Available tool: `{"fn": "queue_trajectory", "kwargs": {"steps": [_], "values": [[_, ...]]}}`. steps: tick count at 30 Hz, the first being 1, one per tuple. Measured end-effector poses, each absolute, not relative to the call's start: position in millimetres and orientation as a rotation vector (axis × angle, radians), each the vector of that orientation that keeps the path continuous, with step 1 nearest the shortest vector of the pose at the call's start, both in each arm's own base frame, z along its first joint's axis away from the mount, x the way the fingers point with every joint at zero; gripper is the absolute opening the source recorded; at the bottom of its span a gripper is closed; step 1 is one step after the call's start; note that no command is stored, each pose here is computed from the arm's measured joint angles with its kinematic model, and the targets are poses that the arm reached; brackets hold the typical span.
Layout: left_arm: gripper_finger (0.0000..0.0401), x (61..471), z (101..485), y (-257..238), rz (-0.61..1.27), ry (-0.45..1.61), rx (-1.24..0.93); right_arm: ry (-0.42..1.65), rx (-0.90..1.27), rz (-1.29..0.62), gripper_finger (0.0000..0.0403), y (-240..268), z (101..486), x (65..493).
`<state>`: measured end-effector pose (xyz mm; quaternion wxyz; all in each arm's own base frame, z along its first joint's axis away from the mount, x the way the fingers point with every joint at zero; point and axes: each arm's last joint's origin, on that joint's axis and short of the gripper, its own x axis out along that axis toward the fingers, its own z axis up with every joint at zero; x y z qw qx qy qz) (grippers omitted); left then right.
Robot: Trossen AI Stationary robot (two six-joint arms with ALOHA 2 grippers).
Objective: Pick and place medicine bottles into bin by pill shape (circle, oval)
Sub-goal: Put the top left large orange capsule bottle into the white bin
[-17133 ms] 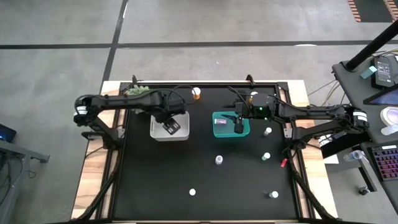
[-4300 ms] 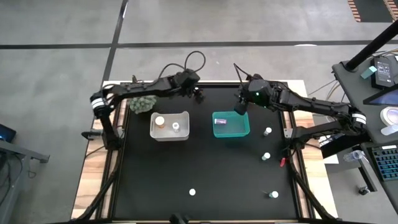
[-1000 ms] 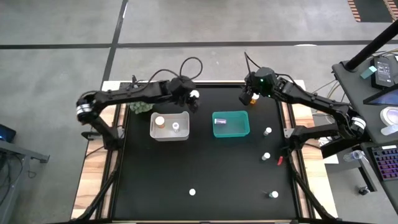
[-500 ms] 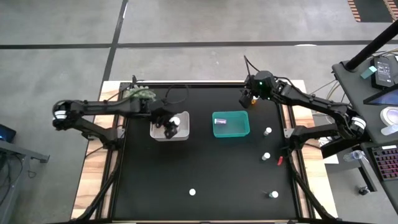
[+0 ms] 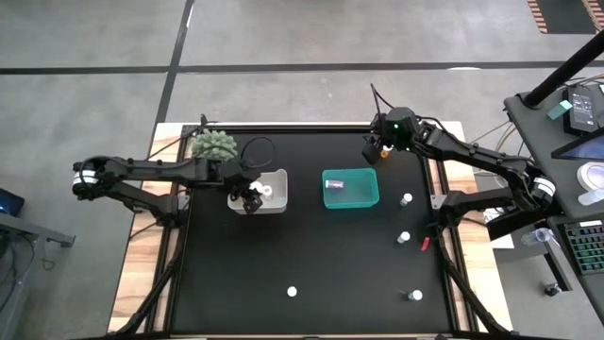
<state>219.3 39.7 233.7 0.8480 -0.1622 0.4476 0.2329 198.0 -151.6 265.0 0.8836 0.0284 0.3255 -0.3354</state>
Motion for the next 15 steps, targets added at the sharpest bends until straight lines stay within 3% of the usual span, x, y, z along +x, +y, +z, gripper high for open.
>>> {"fn": "queue_trajectory", "kwargs": {"steps": [15], "values": [[0.0185, 219.7, 213.0, 43.5, 0.53, 0.875, -0.333, 0.675, 0.063, -0.7, 0.0194, -151.6, 265.1, 198.0]]}}
